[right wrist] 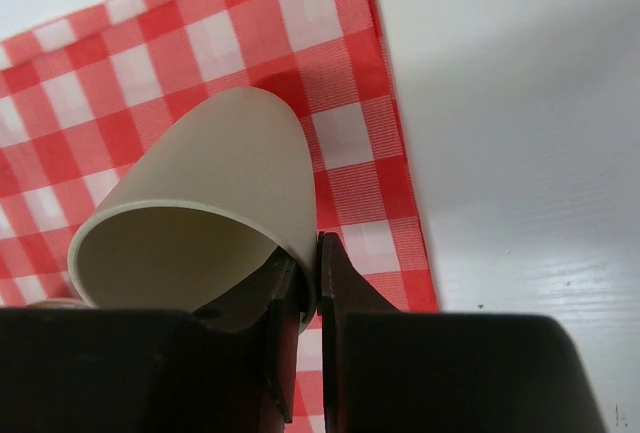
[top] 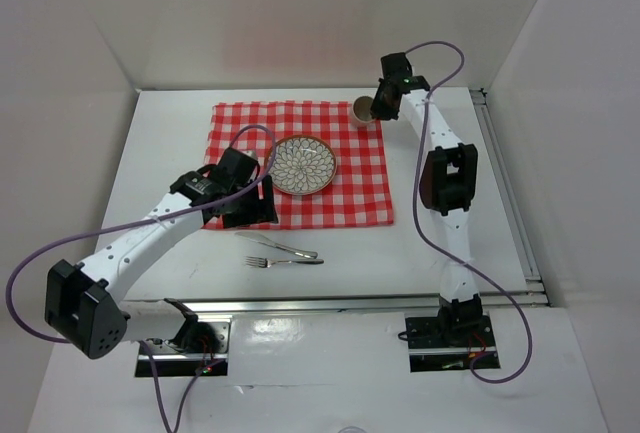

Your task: Set the dinner table for one person

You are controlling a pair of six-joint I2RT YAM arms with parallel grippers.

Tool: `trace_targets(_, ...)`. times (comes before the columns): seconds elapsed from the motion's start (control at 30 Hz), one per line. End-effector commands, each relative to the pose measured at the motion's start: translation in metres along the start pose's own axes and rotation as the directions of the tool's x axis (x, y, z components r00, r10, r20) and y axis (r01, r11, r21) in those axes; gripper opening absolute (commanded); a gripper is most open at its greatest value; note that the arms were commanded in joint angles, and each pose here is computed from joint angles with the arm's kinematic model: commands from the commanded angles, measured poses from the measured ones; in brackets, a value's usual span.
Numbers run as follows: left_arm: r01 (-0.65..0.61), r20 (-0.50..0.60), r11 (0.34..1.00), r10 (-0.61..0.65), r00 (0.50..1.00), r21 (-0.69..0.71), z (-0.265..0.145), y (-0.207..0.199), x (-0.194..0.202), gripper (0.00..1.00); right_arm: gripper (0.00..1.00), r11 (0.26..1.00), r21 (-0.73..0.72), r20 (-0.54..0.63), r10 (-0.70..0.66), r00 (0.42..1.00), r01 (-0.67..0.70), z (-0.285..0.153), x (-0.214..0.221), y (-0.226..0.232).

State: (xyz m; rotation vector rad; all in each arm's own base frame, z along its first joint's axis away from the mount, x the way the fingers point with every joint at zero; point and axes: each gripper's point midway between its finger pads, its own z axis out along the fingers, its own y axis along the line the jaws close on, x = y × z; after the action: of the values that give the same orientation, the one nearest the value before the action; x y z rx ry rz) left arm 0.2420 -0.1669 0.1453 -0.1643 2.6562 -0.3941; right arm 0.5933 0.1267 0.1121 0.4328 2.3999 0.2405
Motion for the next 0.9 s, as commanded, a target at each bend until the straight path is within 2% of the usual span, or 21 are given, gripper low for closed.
trace_targets(0.0, 0.030, 0.039, 1.000, -0.030, 0.999, -0.005, -0.009, 0.000, -0.003, 0.84, 0.00, 1.000, -0.006, 0.000, -0.008, 1.000, 0.008, 0.006, -0.004, -0.002)
trace_targets(0.23, 0.031, 0.049, 0.999, -0.029, 0.998, -0.037, -0.011, 0.005, -0.005, 0.84, 0.02, 1.000, 0.006, 0.003, -0.008, 1.000, 0.008, 0.017, -0.002, -0.005)
trace_targets(0.27, 0.031, 0.049, 0.999, -0.029, 0.998, -0.037, -0.011, 0.005, -0.005, 0.84, 0.11, 1.000, -0.009, 0.005, -0.007, 1.000, 0.008, 0.016, -0.004, -0.002)
trace_targets(0.37, 0.023, 0.046, 0.999, -0.021, 0.999, -0.033, -0.011, 0.003, -0.003, 0.84, 0.23, 0.999, -0.032, 0.025, -0.015, 1.000, 0.015, 0.014, -0.010, 0.004)
trace_targets(0.53, 0.033, 0.052, 0.999, -0.030, 0.998, -0.040, -0.011, 0.004, -0.004, 0.84, 0.65, 0.998, -0.064, 0.033, -0.020, 0.999, 0.022, 0.014, -0.010, 0.014)
trace_targets(0.6, 0.025, 0.049, 0.999, -0.023, 0.999, -0.036, -0.011, 0.002, -0.002, 0.84, 0.75, 0.997, -0.074, 0.052, -0.027, 0.998, 0.031, 0.009, -0.017, 0.017)
trace_targets(0.7, 0.024, 0.035, 0.999, -0.022, 0.999, -0.048, -0.009, 0.004, 0.000, 0.84, 0.85, 0.994, -0.107, 0.080, -0.030, 0.996, 0.038, 0.003, -0.025, 0.030)
trace_targets(0.87, 0.016, 0.046, 0.999, -0.014, 0.999, -0.046, -0.011, 0.001, -0.002, 0.84, 0.85, 0.983, -0.177, 0.131, -0.022, 0.991, 0.045, -0.013, -0.043, 0.047)
